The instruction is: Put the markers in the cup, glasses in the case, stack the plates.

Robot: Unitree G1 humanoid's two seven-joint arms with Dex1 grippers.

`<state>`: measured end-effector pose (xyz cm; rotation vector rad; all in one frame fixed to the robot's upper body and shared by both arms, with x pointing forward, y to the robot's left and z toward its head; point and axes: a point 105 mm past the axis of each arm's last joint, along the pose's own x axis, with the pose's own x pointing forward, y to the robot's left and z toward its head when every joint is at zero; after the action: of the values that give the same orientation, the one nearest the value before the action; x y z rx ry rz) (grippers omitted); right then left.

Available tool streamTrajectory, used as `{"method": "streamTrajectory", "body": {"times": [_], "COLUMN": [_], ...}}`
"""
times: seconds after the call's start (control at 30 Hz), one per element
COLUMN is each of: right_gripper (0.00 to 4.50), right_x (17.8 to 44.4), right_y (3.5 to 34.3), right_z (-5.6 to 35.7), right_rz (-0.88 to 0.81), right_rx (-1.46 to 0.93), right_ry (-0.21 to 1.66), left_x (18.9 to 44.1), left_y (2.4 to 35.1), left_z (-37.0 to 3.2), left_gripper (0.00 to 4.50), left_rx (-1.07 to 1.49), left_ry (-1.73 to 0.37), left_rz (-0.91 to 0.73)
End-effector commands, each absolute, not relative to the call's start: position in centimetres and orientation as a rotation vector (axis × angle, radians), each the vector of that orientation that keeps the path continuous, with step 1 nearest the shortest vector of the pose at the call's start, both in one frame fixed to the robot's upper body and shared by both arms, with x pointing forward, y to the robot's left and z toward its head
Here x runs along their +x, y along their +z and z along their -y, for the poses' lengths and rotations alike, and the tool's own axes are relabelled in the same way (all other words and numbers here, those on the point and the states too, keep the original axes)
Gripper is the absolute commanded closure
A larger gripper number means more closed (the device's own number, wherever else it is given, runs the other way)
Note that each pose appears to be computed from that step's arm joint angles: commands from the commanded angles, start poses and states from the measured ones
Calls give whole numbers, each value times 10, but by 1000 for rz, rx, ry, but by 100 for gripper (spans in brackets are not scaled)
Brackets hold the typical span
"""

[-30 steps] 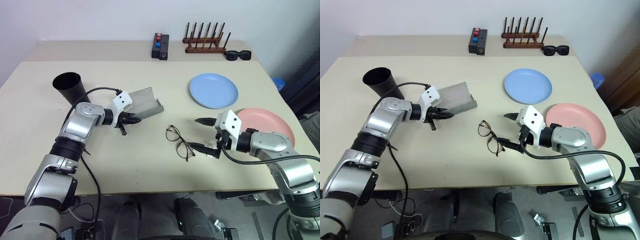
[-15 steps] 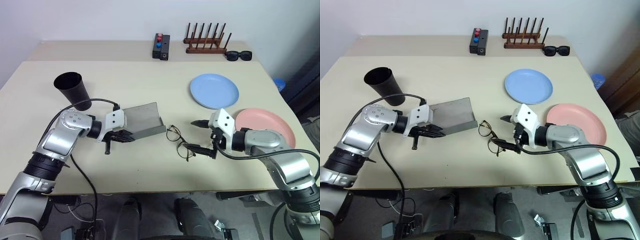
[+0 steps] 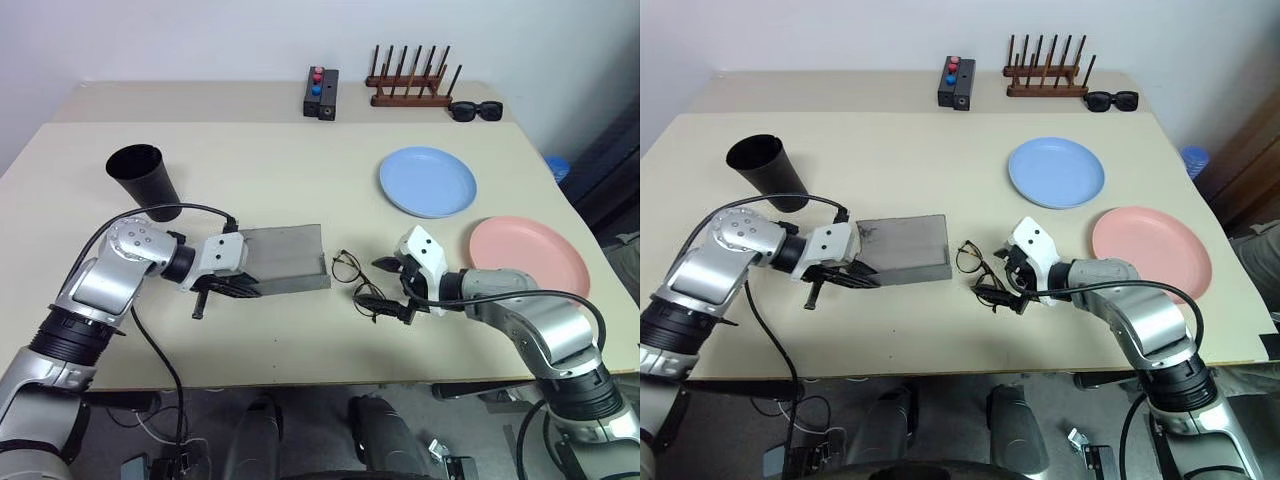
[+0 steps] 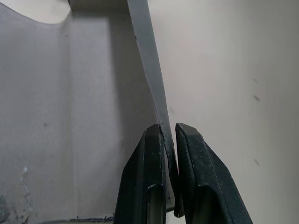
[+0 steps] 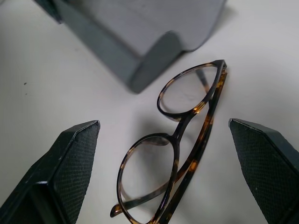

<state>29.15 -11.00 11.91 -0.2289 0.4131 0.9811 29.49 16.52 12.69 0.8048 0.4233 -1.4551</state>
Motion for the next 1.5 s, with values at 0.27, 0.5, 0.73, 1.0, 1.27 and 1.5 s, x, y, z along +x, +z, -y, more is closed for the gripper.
{"method": "streamTrajectory", "body": {"times": [0.27, 0.5, 0.73, 1.0, 1.27, 1.5], "right_gripper": [0, 0, 0, 0, 0, 25], "right_x": [294, 297, 305, 309, 314, 316], "right_y": [133, 139, 136, 132, 128, 124], "right_z": [104, 103, 101, 109, 115, 121], "right_rz": [-364, -377, -427, -480, -500, -509], "right_rx": [-236, -197, -201, -273, -296, -352], "right_ry": [981, 951, 873, 788, 729, 690], "left_x": [303, 316, 299, 255, 251, 253], "left_y": [133, 168, 186, 165, 148, 148], "left_z": [-167, -161, -159, -147, -146, -142], "left_gripper": [230, 33, 33, 33, 33, 30], "left_rx": [898, 748, 624, 536, 480, 463], "left_ry": [-1439, -1323, -1246, -1252, -1161, -1145], "left_rz": [-356, -213, -90, -49, -70, -53]}}
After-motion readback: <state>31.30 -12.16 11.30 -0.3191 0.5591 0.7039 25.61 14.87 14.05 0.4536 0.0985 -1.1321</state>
